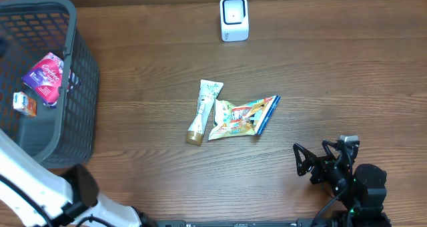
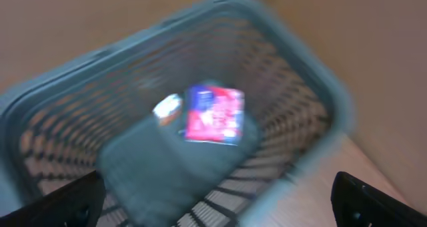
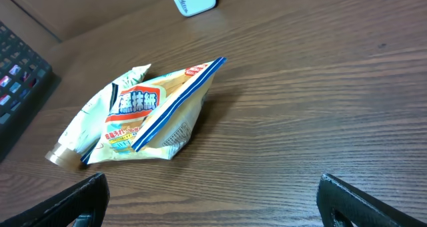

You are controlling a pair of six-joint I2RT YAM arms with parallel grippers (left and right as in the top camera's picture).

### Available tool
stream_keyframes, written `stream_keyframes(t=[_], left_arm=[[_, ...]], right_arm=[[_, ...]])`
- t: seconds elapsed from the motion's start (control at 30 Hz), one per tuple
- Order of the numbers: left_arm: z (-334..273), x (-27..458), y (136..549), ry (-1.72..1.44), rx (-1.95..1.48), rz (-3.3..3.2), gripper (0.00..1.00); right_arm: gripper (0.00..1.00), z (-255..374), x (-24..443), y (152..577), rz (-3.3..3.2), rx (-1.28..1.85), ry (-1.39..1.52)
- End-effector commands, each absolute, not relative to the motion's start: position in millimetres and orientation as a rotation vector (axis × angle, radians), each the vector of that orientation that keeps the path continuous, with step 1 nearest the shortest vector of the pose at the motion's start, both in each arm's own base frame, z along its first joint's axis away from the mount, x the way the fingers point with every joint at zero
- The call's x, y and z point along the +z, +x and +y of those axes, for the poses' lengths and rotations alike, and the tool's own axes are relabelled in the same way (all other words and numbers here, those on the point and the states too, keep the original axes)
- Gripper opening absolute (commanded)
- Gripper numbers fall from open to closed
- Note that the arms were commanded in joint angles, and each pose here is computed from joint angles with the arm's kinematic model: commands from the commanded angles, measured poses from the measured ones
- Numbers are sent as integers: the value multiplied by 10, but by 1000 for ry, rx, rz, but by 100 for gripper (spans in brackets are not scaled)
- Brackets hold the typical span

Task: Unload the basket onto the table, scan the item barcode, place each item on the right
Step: 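Reach into the basket and grasp the purple Carefree box with left gripper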

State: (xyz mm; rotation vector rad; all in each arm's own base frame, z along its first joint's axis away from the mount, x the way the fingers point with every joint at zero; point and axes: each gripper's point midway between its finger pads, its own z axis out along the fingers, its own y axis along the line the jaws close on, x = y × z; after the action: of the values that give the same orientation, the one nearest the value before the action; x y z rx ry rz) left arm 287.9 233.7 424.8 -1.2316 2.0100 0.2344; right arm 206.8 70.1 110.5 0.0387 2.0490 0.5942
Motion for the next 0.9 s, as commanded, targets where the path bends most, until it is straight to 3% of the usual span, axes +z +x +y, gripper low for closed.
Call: stream_keyframes(t=[0.0,0.3,0.53,0.87], left_arm=[[2725,3577,3015,-1504,160,2065,100],[3082,2134,3692,-1666,120,2299,100],[2961,1600,4200,-1525,226,2421,100],[3039,1019,4072,-1603,373,2539,100]], right_arm=[[100,698,1062,2049,2065,590,43],[100,698,1062,2049,2065,590,43],[100,698,1062,2049,2065,590,43],[100,698,1062,2049,2065,590,43]])
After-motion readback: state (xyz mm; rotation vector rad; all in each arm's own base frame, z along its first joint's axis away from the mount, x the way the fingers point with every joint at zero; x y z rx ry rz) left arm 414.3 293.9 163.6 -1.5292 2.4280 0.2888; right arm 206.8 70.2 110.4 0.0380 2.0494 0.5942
